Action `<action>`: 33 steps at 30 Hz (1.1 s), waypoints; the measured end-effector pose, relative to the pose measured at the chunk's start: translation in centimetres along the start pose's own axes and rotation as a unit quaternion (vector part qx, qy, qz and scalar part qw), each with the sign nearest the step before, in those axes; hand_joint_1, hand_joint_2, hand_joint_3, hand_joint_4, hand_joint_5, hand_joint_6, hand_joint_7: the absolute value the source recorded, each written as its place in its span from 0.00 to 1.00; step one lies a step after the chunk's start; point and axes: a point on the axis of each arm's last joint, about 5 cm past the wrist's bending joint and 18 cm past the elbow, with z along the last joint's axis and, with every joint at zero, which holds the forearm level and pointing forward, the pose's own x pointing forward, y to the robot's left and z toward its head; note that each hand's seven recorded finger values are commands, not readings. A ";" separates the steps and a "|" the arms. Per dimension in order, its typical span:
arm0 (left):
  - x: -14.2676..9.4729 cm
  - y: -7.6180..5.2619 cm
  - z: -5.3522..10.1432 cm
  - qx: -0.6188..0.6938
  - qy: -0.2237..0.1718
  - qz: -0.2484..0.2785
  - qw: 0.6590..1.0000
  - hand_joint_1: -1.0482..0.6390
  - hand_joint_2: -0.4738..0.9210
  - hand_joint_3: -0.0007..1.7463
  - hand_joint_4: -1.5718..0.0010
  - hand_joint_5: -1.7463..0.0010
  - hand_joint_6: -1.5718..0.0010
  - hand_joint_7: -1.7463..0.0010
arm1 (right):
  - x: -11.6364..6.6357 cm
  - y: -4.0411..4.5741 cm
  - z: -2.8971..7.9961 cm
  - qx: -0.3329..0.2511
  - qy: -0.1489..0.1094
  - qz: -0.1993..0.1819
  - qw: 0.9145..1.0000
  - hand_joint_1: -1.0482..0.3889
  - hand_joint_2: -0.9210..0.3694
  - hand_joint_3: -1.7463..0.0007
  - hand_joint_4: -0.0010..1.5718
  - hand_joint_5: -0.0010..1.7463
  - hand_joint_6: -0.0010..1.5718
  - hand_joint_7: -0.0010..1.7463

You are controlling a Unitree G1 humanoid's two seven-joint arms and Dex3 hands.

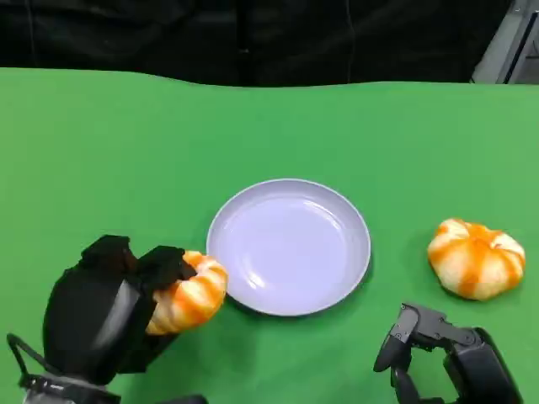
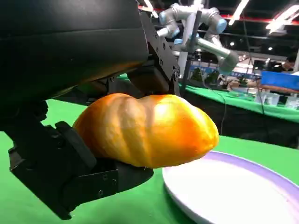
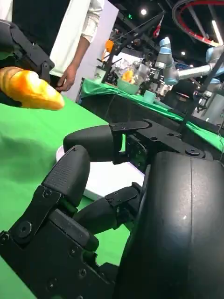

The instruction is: Grasp the bread from the table and place it into the plate.

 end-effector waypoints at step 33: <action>8.0 -4.5 3.3 -0.052 -0.068 0.010 0.996 0.52 0.58 0.72 0.43 0.00 0.53 0.04 | 0.2 -0.12 0.0 0.002 0.002 -0.002 1.000 0.37 0.46 0.15 0.51 1.00 0.49 0.87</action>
